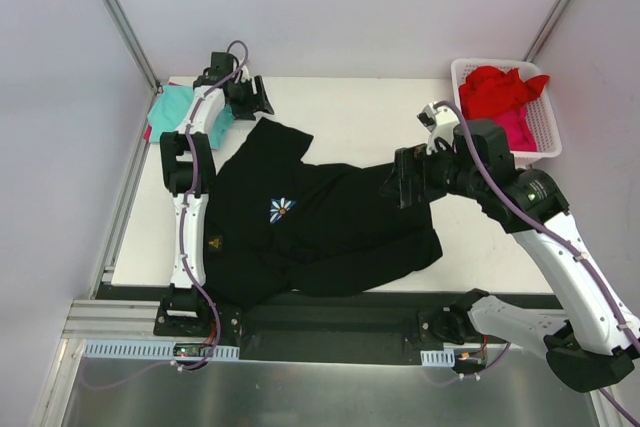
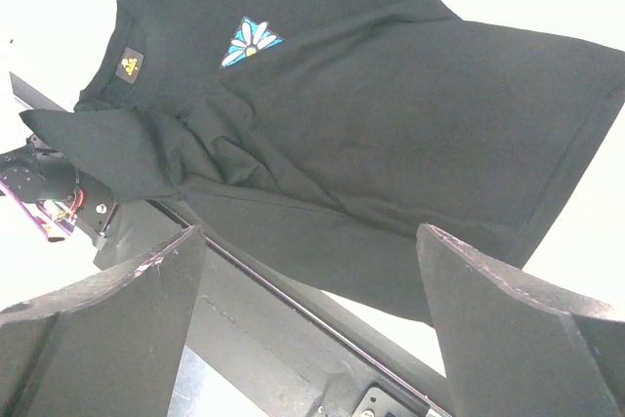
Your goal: Fold and stack the t-shirts
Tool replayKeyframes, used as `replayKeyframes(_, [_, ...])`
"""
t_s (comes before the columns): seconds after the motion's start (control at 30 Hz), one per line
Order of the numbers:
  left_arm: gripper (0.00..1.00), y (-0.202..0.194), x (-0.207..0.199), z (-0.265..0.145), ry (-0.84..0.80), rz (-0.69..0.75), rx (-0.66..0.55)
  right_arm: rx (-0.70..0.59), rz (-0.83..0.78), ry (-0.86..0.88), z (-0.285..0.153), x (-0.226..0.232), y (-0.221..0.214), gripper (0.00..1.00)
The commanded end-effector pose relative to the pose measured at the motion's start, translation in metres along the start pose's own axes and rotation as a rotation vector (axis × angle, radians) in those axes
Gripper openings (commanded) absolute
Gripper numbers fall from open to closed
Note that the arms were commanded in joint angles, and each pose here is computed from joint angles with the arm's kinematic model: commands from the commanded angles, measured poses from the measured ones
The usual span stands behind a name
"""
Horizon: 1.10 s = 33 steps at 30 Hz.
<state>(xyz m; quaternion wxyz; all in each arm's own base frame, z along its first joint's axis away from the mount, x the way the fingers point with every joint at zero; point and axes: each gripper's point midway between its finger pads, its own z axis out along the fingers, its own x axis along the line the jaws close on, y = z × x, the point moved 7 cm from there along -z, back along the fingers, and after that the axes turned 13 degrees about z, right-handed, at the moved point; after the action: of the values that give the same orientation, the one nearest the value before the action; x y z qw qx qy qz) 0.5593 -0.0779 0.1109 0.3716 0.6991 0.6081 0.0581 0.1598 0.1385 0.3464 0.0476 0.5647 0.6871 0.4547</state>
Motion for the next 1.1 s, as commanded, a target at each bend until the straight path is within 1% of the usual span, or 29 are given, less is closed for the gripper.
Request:
replayKeyframes(0.0, [0.65,-0.007,0.007,0.008,-0.081,-0.132,0.022,-0.004,-0.007,0.04,-0.003,0.007,0.004,0.93])
replayKeyframes(0.2, [0.65,-0.004,0.004,0.005,-0.101,-0.147,0.016,-0.019,-0.008,0.032,-0.011,0.006,0.002,0.92])
replayKeyframes(0.37, [0.64,-0.011,0.002,0.007,-0.127,-0.169,0.042,-0.037,-0.009,0.033,-0.016,0.007,0.004,0.92])
replayKeyframes(0.5, [0.59,-0.017,0.0,0.01,-0.142,-0.178,0.061,-0.034,-0.01,0.038,-0.017,0.008,0.004,0.93])
replayKeyframes(0.53, [0.55,-0.018,0.0,0.009,-0.14,-0.175,0.063,-0.036,-0.008,0.038,-0.018,0.008,0.004,0.92])
replayKeyframes(0.6, [0.54,-0.02,0.002,0.009,-0.131,-0.17,0.067,-0.038,-0.008,0.04,-0.019,0.008,0.004,0.92])
replayKeyframes(0.63, [0.5,-0.02,0.002,0.009,-0.127,-0.166,0.065,-0.04,-0.007,0.04,-0.019,0.008,0.004,0.92])
replayKeyframes(0.73, [0.43,-0.023,0.003,0.009,-0.119,-0.167,0.073,-0.044,-0.008,0.042,-0.021,0.008,0.003,0.93])
replayKeyframes(0.77, [0.35,-0.023,0.002,0.009,-0.118,-0.167,0.074,-0.045,-0.006,0.044,-0.022,0.008,0.003,0.92])
replayKeyframes(0.83, [0.3,-0.022,0.002,0.007,-0.113,-0.168,0.072,-0.044,-0.007,0.049,-0.022,0.009,0.003,0.92])
replayKeyframes(0.87, [0.23,-0.021,0.003,0.006,-0.108,-0.167,0.067,-0.043,-0.005,0.05,-0.021,0.009,0.003,0.92])
replayKeyframes(0.93, [0.18,-0.018,0.001,0.003,-0.101,-0.163,0.059,-0.039,-0.005,0.051,-0.021,0.009,0.002,0.92])
replayKeyframes(0.97, [0.13,-0.014,0.0,0.0,-0.096,-0.155,0.048,-0.034,-0.003,0.05,-0.02,0.008,0.001,0.92])
replayKeyframes(1.07, [0.1,-0.008,0.0,-0.005,-0.081,-0.138,0.028,-0.036,0.002,0.048,-0.019,0.007,-0.001,0.92])
